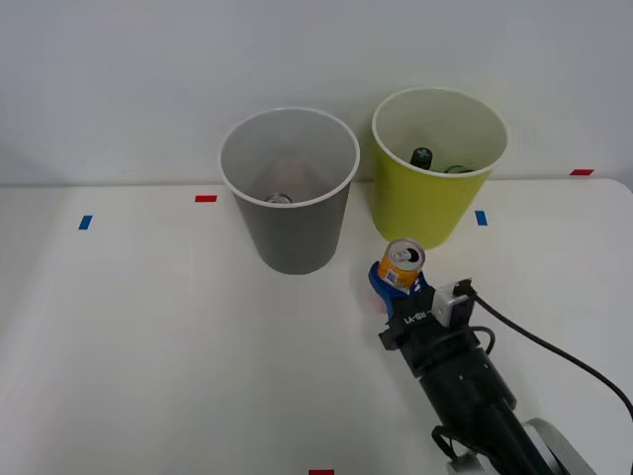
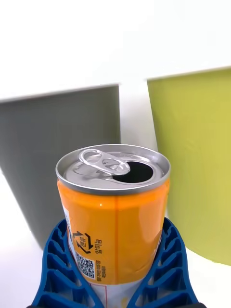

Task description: Put cans in the gray bin, plastic bottles in the light green bin

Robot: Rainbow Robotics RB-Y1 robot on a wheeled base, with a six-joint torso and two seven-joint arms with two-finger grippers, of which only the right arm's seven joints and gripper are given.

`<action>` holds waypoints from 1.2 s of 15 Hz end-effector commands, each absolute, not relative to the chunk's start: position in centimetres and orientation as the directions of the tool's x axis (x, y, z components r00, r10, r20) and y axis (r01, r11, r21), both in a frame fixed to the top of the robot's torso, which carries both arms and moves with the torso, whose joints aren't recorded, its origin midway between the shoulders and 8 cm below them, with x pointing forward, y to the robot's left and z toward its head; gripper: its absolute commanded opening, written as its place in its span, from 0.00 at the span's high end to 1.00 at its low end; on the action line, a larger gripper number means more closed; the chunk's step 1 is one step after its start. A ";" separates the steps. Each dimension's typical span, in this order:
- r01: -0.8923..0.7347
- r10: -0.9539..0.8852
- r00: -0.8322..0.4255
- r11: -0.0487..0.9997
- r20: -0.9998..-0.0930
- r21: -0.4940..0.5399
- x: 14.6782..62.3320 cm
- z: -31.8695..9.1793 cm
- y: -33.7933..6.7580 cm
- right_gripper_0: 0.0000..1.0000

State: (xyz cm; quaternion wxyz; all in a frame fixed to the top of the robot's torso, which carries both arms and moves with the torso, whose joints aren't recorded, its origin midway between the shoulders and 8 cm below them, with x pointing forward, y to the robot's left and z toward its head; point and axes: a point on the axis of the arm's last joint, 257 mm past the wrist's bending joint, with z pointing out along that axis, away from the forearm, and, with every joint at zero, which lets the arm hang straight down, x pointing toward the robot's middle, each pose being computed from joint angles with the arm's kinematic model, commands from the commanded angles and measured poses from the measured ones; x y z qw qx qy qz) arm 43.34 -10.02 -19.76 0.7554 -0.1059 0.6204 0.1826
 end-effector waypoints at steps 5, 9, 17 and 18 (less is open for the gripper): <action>-0.493 0.341 0.140 0.838 -0.930 0.233 37.1 -6.9 -10.4 1.00; -0.562 0.466 0.168 0.769 -0.869 0.303 38.2 -0.5 -9.8 1.00; -0.621 0.410 0.118 0.741 -0.905 0.254 43.4 5.6 -3.6 1.00; -0.630 0.420 0.118 0.732 -0.900 0.259 44.5 5.7 -2.5 1.00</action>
